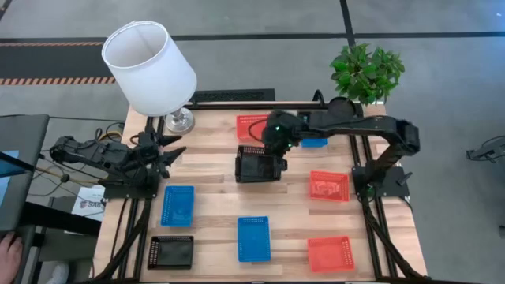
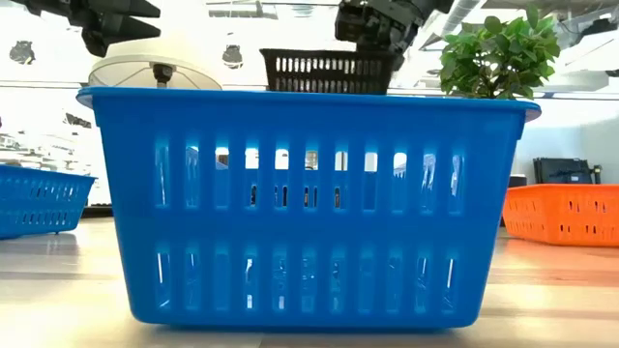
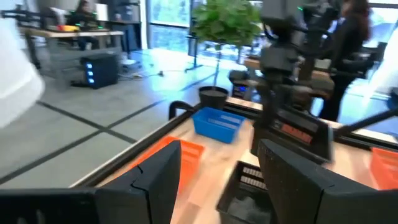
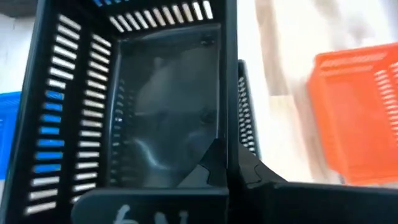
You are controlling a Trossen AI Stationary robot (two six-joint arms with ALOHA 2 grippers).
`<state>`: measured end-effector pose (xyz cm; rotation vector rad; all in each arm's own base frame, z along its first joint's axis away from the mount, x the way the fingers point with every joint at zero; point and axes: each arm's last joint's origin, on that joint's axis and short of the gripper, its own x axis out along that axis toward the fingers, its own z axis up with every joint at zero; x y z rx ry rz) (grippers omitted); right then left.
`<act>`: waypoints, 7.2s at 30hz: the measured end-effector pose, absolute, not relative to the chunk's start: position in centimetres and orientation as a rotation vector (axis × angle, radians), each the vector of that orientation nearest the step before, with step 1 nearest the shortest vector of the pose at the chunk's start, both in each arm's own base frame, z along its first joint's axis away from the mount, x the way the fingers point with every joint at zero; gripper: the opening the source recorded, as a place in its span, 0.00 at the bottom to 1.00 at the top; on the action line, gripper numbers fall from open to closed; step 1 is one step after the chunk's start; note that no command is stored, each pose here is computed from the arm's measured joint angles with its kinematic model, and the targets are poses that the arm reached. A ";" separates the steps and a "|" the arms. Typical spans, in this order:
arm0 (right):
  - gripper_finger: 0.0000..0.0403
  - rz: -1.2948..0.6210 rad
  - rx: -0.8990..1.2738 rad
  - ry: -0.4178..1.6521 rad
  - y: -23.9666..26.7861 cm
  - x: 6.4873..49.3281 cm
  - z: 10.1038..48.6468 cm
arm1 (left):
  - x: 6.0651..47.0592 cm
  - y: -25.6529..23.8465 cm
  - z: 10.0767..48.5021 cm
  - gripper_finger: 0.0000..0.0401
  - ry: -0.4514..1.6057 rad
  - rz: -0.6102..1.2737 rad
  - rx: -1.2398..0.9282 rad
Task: Stack baskets by color
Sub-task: Stack the top left black bin on the top right black bin, then stack the bottom blue bin on the top blue bin
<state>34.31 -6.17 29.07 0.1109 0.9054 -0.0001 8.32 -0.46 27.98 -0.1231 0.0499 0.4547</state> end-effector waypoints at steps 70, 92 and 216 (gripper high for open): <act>0.45 0.078 -0.061 1.018 -8.7 37.8 21.6 | 8.9 -0.6 27.7 0.50 0.062 0.476 -0.171; 0.17 0.012 0.013 0.984 -9.7 37.9 21.8 | 8.8 -0.6 27.7 0.50 0.070 0.477 -0.166; 0.01 -0.269 -0.316 1.201 -17.6 19.8 31.8 | 11.2 -1.5 26.7 0.50 0.190 0.391 -0.117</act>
